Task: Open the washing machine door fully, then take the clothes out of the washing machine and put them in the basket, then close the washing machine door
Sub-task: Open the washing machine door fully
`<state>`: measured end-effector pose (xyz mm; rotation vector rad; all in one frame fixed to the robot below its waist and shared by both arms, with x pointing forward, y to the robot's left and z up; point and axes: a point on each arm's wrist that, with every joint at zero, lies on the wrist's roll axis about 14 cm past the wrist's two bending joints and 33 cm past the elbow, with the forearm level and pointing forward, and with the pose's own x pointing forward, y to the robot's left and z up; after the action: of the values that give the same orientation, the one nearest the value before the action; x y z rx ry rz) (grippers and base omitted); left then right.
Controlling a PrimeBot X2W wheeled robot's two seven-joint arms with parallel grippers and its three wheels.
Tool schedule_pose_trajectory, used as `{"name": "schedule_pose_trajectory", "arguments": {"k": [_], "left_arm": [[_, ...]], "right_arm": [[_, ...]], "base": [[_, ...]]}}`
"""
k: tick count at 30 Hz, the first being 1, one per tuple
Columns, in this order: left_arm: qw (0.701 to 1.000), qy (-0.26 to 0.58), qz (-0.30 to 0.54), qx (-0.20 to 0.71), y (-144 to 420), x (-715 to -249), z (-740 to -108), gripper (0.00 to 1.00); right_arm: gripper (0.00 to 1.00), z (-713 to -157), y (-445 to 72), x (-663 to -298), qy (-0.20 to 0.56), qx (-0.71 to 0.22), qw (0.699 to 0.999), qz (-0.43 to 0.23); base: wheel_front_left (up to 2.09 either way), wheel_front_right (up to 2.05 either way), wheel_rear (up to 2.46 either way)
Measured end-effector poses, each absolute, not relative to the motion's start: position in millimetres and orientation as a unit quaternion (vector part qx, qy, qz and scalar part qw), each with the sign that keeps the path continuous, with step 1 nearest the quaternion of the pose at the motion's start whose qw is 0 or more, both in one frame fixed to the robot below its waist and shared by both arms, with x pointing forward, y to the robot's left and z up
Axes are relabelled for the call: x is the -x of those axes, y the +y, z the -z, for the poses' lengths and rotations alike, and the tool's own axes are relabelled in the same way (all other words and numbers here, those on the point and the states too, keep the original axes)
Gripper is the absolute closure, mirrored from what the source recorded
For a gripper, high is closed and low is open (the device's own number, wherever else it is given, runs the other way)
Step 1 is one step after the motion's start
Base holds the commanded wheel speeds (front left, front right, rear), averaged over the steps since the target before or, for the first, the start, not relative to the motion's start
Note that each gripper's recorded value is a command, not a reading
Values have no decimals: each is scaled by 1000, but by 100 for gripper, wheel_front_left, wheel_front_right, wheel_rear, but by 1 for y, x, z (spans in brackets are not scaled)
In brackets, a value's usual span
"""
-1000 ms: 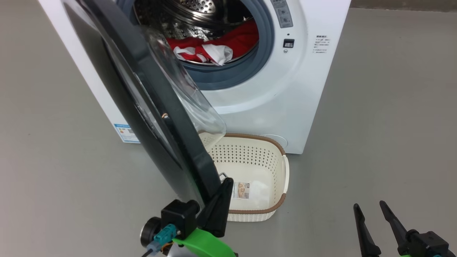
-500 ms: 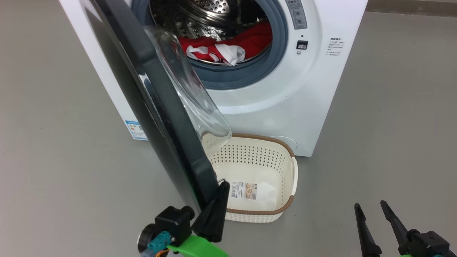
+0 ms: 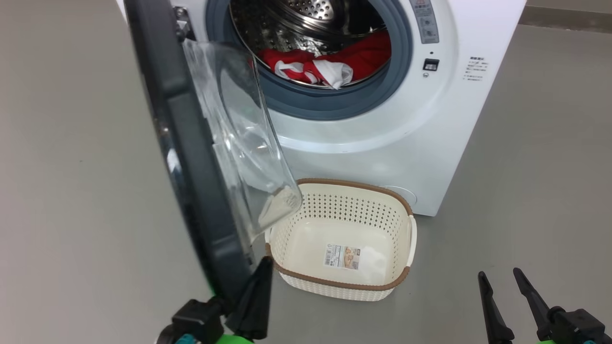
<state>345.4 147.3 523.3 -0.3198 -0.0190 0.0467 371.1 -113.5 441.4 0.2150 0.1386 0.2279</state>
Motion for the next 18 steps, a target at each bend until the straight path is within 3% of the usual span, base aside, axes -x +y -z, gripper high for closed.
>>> {"name": "schedule_pose_trajectory", "arguments": {"k": [18], "left_arm": [[970,-19,-192,145,252,-322,-508,100]], "right_arm": [[0,-436,-102,-378,76,-105,983,-129]], "base": [[0,0,0]]}}
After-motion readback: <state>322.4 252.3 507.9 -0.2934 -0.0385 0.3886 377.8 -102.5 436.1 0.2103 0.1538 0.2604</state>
